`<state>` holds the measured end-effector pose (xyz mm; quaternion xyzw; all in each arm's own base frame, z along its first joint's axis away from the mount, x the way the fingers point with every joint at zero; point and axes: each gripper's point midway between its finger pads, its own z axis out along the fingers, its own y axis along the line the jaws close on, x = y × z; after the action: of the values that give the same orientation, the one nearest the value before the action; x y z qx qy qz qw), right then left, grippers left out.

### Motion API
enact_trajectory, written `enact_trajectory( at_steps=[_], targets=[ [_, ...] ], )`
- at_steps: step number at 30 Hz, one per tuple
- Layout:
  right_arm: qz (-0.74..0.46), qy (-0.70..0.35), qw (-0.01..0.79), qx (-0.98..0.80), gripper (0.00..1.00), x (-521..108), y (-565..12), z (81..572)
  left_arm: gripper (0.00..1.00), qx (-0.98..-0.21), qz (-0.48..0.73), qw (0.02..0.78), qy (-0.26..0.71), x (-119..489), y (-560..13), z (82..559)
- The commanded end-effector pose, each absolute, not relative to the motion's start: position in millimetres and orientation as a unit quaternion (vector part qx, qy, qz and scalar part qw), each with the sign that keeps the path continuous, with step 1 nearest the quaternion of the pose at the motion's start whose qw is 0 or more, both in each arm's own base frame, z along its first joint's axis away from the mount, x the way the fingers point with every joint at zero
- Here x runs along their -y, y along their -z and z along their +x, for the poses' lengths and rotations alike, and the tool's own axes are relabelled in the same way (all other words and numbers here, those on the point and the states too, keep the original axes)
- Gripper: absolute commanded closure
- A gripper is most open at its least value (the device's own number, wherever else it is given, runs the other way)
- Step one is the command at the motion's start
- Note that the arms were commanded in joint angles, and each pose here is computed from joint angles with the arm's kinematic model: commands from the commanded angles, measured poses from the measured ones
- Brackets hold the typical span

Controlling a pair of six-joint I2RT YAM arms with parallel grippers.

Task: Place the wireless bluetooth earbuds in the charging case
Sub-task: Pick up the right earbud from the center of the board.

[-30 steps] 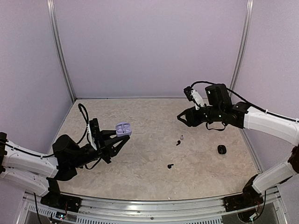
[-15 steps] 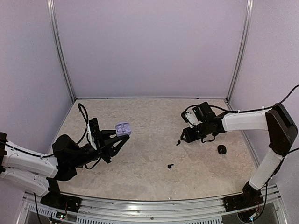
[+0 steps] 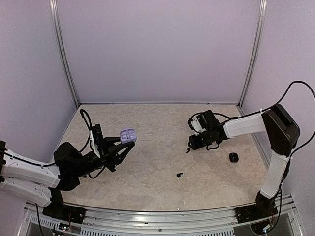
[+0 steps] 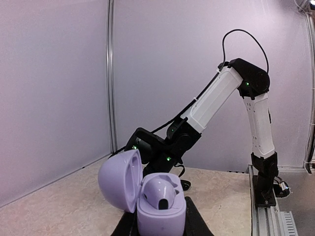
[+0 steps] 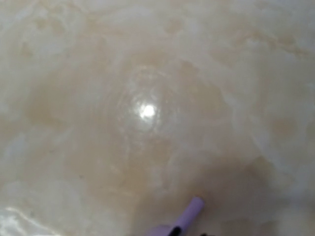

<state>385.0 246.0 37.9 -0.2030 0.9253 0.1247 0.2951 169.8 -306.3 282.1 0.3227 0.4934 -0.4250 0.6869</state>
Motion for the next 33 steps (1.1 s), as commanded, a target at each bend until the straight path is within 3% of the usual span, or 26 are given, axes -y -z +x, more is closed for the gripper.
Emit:
enact_trajectory(
  at_steps=[1, 5, 13, 19, 33],
  targets=[
    [-0.195, -0.112, 0.306, -0.925, 0.62, -243.3, -34.0, 398.4, 1.00, -0.495, 0.319, 0.692, 0.418, 301.1, -281.7, 171.1],
    [-0.195, -0.098, 0.302, -0.928, 0.65, -238.8, -26.7, 399.1, 1.00, -0.495, 0.320, 0.692, 0.417, 301.1, -281.4, 171.2],
    [-0.198, -0.088, 0.291, -0.932, 0.80, -228.4, -19.0, 388.9, 1.00, -0.495, 0.321, 0.692, 0.417, 301.5, -280.3, 171.2],
    [-0.202, -0.095, 0.288, -0.931, 0.84, -219.4, -27.6, 371.6, 1.00, -0.497, 0.321, 0.691, 0.416, 302.0, -278.8, 171.7],
    [-0.277, -0.255, 0.292, -0.879, 0.86, -239.8, -104.8, 289.5, 1.00, -0.494, 0.325, 0.687, 0.422, 307.0, -277.7, 172.3]
  ],
)
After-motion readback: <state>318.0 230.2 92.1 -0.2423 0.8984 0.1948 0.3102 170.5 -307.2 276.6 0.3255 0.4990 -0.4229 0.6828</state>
